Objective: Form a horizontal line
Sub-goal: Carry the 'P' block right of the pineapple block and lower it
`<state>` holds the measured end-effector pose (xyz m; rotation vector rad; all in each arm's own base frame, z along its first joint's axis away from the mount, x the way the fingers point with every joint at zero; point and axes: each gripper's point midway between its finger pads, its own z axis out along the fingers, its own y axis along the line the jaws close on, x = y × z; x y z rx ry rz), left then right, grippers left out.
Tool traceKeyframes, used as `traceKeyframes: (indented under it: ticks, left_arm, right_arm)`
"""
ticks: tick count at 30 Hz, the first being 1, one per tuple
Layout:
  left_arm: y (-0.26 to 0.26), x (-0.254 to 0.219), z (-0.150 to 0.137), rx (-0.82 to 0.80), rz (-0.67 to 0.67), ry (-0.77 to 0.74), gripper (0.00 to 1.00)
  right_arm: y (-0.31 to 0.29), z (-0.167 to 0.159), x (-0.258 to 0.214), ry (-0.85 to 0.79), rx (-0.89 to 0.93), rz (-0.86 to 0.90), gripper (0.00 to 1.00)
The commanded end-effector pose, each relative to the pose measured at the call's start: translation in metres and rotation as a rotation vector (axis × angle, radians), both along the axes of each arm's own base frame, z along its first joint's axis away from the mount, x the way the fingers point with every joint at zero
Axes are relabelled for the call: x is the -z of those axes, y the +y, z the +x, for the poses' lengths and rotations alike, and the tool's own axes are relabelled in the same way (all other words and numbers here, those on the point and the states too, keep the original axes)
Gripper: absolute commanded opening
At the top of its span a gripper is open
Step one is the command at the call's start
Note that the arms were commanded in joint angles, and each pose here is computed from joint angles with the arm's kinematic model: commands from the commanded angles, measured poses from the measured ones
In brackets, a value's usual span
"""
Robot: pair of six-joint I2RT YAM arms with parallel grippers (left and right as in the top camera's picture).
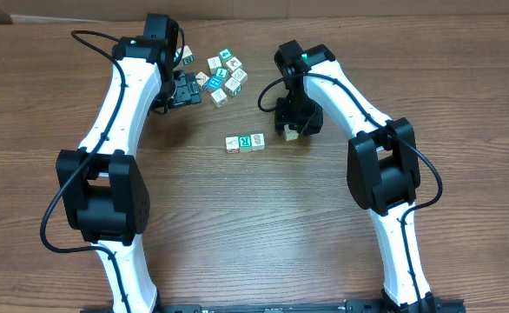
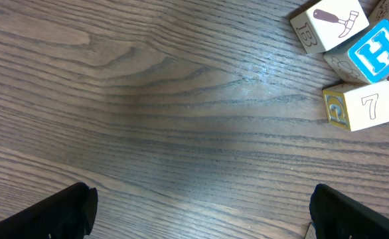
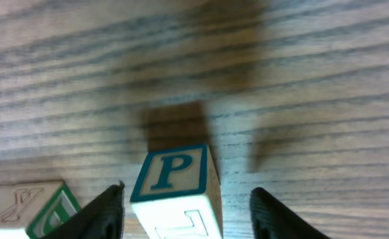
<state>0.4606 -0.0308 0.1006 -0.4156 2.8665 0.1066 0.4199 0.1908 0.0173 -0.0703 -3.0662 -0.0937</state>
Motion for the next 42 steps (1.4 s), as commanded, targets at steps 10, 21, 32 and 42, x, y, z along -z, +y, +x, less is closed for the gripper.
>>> traceKeyframes:
  ticks: [10,21,32,42]
  left_arm:
    - [0.003,-0.013,0.004,-0.006,0.005,-0.035,1.00]
    - [0.003,-0.013,0.004,-0.005,0.005,-0.034,1.00]
    - [0.003,-0.013,0.004,-0.005,0.005,-0.035,1.00]
    - [0.003,-0.013,0.004,-0.005,0.005,-0.035,1.00]
  right_arm:
    - [-0.003,0.002,0.006,-0.011,-0.002,-0.027,0.52]
    - [0.000,-0.008,0.005,0.028,-0.009,-0.023,0.29]
    - [0.005,-0.011,0.005,0.037,-0.013,-0.004,0.27]
    - [0.022,-0.014,0.005,0.030,-0.043,0.027,0.25]
